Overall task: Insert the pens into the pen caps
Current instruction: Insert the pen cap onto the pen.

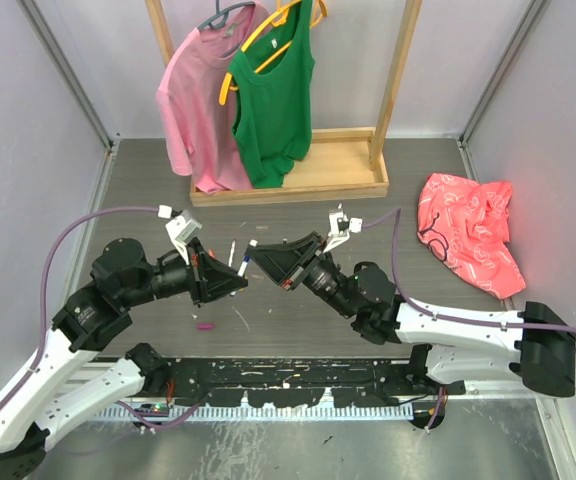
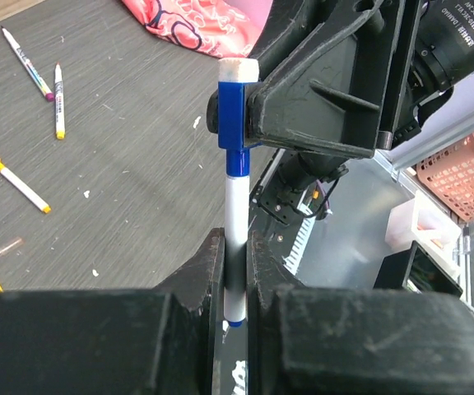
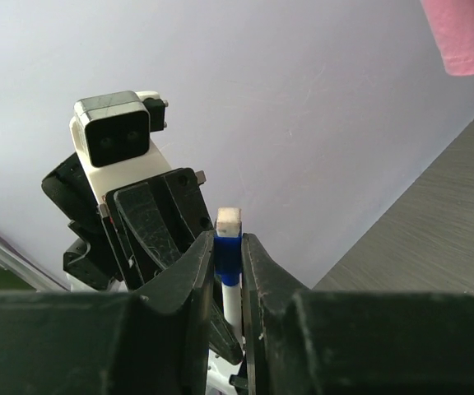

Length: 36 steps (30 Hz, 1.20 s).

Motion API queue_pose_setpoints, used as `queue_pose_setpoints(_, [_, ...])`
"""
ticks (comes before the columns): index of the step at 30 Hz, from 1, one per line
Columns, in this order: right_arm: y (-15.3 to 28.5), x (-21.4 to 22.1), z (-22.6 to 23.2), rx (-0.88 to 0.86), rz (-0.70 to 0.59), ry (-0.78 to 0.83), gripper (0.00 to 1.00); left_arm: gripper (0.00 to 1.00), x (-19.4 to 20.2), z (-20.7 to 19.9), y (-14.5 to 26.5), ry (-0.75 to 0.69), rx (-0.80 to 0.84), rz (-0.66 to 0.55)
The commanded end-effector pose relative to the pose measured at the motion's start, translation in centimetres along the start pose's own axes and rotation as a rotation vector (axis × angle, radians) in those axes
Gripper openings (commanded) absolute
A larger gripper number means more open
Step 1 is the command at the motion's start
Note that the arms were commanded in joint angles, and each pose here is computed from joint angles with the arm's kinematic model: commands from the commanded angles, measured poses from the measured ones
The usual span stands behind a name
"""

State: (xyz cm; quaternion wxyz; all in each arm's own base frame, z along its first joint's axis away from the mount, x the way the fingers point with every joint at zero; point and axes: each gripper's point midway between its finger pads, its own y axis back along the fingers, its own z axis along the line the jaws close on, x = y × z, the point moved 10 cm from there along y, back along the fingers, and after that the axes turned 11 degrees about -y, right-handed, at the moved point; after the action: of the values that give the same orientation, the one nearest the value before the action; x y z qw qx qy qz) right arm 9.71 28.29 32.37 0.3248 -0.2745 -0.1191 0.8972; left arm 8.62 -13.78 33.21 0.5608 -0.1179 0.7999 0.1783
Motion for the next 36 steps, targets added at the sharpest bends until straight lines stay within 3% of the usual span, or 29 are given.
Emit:
queue_pose_setpoints(1, [1.8, 3.6, 0.4, 0.022, 0.257, 0.033, 0.0, 0.0, -6.7, -0.2, 0.5, -0.128, -0.119, -0.327])
queue_pose_setpoints(13, [2.1, 5.3, 0.9, 0.055, 0.295, 0.076, 0.02, 0.0, -8.6, -0.3, 0.1, -0.147, -0.116, -0.399])
queue_pose_setpoints(21, [0.9, 1.5, 4.6, 0.046, 0.184, 0.228, 0.21, 0.0, -7.0, -0.7, -0.3, -0.172, -0.004, -0.32])
queue_pose_setpoints(36, [2.4, -3.1, 7.7, 0.033, 0.026, 0.293, 0.48, 0.0, -6.1, -1.2, 0.4, -0.176, 0.045, -0.295])
